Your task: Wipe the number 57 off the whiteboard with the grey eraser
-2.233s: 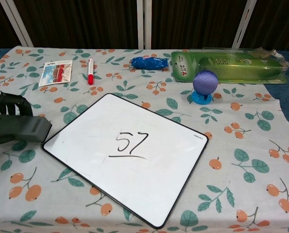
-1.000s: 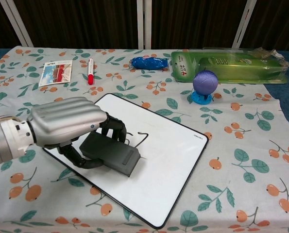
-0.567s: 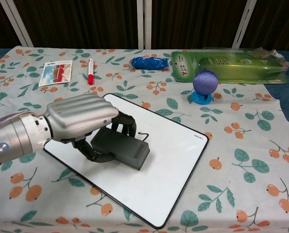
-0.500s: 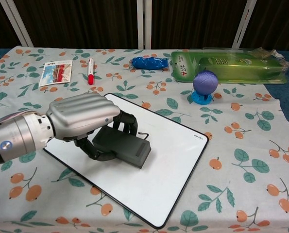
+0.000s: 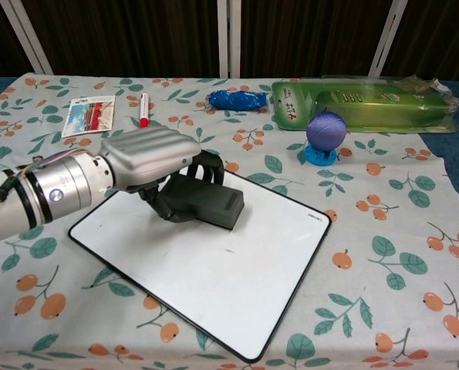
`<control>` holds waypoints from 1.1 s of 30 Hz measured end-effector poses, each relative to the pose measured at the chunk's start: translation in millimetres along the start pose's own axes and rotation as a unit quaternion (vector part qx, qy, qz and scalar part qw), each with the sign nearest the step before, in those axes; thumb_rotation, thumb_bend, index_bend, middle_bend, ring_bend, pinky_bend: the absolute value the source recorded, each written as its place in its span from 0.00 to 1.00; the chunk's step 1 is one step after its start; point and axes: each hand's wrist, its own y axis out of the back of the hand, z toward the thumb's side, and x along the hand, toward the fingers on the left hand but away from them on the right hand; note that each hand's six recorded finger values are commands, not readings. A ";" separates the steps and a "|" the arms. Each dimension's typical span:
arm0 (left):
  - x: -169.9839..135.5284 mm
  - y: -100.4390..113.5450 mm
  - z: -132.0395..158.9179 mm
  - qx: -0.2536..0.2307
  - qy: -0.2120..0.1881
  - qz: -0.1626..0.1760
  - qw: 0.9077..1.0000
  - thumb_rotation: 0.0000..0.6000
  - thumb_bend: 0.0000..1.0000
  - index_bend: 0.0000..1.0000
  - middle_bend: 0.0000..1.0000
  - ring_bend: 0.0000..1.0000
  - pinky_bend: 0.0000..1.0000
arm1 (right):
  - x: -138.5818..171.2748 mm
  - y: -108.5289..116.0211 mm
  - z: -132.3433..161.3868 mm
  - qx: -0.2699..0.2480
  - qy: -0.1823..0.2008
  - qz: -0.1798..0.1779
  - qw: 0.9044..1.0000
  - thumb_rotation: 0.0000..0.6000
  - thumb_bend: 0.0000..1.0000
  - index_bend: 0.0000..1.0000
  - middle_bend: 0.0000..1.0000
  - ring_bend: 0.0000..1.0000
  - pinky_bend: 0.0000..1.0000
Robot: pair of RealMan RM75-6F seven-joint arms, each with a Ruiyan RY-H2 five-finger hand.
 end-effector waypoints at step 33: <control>3.4 -6.0 44.0 0.021 -0.046 -0.003 0.999 1.00 0.41 0.60 0.63 0.54 0.50 | 0.2 -1.7 -0.7 0.000 0.001 0.004 1.000 1.00 0.30 0.00 0.00 0.00 0.00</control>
